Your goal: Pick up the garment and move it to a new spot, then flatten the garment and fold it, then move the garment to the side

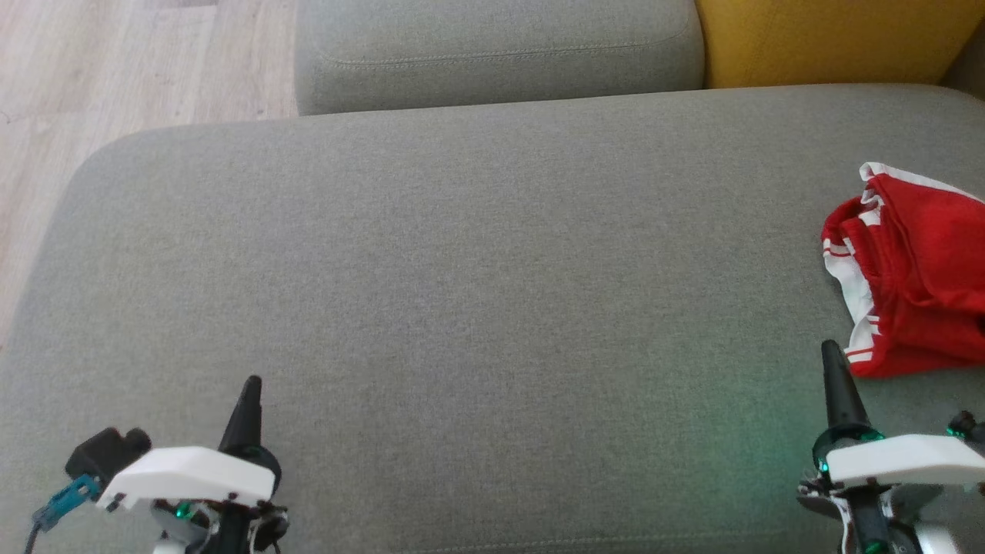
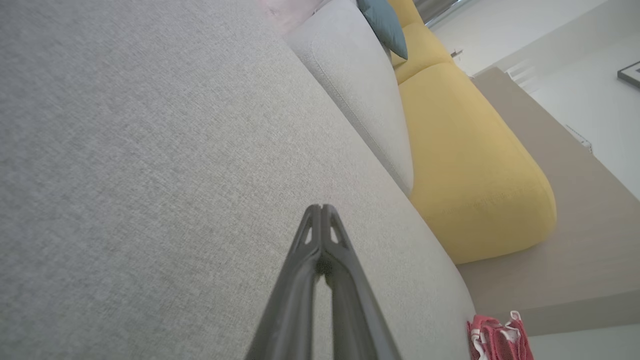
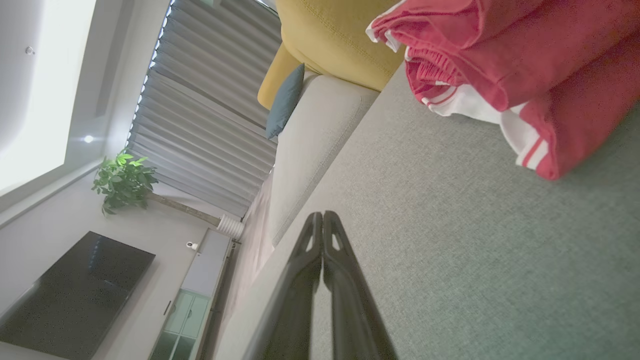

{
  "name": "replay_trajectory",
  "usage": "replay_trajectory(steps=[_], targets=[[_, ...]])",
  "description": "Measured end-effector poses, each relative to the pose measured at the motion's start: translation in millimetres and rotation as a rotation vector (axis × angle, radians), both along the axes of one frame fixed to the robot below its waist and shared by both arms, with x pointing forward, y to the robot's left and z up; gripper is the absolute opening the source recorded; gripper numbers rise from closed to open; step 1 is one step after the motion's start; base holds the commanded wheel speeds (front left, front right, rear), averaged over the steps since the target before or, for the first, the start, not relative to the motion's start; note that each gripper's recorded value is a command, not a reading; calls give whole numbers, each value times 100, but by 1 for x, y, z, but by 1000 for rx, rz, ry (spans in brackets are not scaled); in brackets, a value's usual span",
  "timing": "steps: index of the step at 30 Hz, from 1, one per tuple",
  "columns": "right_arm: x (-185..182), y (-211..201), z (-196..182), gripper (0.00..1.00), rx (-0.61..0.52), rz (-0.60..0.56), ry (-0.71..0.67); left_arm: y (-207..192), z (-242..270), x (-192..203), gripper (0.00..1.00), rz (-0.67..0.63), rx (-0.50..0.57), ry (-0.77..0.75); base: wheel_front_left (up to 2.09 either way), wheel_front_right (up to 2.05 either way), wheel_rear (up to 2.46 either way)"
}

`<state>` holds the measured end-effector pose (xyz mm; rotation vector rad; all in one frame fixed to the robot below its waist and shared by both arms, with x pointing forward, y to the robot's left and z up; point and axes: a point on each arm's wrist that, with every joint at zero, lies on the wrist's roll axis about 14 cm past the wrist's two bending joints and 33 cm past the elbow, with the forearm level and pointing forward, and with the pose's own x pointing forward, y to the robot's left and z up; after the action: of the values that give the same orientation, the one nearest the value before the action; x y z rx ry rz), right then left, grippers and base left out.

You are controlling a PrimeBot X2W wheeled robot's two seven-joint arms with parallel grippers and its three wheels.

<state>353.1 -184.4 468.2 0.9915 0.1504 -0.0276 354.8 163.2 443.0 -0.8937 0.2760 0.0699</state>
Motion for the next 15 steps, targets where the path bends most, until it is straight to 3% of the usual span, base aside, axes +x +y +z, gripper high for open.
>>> replay_trajectory(steps=[15], targets=[[8,-5,5,0,171,-41,-16,8,7,7,0,49,-192,-19,0,0,0]])
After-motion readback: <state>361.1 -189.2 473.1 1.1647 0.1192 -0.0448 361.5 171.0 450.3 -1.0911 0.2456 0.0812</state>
